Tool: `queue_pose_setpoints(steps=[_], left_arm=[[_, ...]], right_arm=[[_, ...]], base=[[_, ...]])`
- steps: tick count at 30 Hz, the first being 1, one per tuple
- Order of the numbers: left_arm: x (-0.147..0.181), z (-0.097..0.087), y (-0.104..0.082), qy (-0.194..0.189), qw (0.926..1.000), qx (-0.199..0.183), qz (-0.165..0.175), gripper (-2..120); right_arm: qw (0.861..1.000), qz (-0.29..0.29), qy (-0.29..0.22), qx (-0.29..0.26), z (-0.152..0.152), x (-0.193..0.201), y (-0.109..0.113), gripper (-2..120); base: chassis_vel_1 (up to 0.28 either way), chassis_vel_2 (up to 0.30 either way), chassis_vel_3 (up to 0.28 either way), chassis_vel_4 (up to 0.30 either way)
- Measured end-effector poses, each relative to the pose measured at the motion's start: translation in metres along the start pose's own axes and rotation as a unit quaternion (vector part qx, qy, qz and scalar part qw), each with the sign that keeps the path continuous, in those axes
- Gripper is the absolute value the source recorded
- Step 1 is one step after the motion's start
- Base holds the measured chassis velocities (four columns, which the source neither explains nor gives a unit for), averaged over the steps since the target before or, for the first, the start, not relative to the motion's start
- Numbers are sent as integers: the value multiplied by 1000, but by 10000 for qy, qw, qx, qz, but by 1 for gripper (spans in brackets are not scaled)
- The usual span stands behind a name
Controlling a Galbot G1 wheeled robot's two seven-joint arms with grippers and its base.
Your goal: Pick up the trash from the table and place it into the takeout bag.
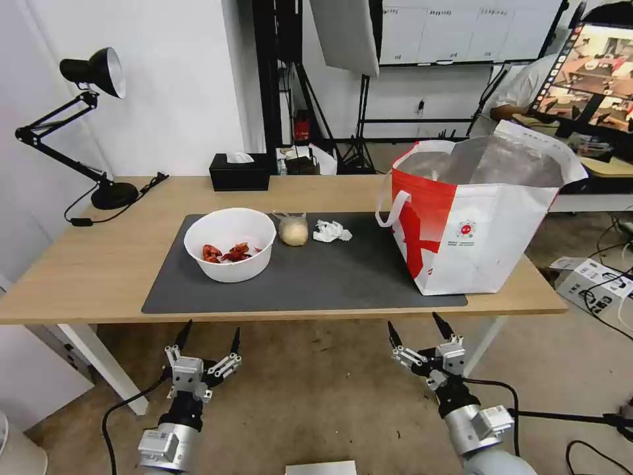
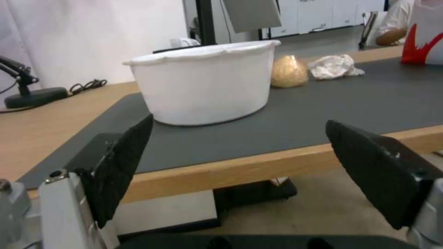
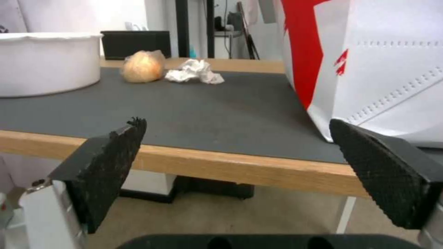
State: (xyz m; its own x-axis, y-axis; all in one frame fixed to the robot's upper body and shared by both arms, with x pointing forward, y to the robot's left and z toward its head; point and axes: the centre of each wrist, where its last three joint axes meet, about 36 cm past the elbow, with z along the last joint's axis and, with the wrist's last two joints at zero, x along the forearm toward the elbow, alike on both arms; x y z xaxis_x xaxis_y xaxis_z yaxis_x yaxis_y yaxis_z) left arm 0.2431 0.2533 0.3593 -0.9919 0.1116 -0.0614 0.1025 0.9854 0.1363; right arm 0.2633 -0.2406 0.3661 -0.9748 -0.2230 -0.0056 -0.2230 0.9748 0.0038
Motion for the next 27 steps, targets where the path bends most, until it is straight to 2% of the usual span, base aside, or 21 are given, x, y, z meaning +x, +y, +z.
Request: queue_pose_setpoints(steps=[10,17,23,25,27], left_arm=[[-3,4,0,17,10000,26,3,100],[-2,2,2,11,10000,14,-20,100],[-2,0,5,1,10000,-5,-52,100],[-1,-1,5,2,10000,-5,-67,100],[-1,-1,5,0,10000,7,-70,100]], right_arm=[[9998,-199,16,46,-5,-13,4,100],[9968,-759,-204,141,-37,-58,14,100],[9945,-1012,-191,184,-46,-80,26,100],[9934,-1101,-234,233,-52,-105,32,100],[9932,-1112,-238,237,-53,-112,34,100]], base=[[0,0,0,0],[0,0,0,0],[0,0,0,0],[0,0,0,0],[0,0,0,0]])
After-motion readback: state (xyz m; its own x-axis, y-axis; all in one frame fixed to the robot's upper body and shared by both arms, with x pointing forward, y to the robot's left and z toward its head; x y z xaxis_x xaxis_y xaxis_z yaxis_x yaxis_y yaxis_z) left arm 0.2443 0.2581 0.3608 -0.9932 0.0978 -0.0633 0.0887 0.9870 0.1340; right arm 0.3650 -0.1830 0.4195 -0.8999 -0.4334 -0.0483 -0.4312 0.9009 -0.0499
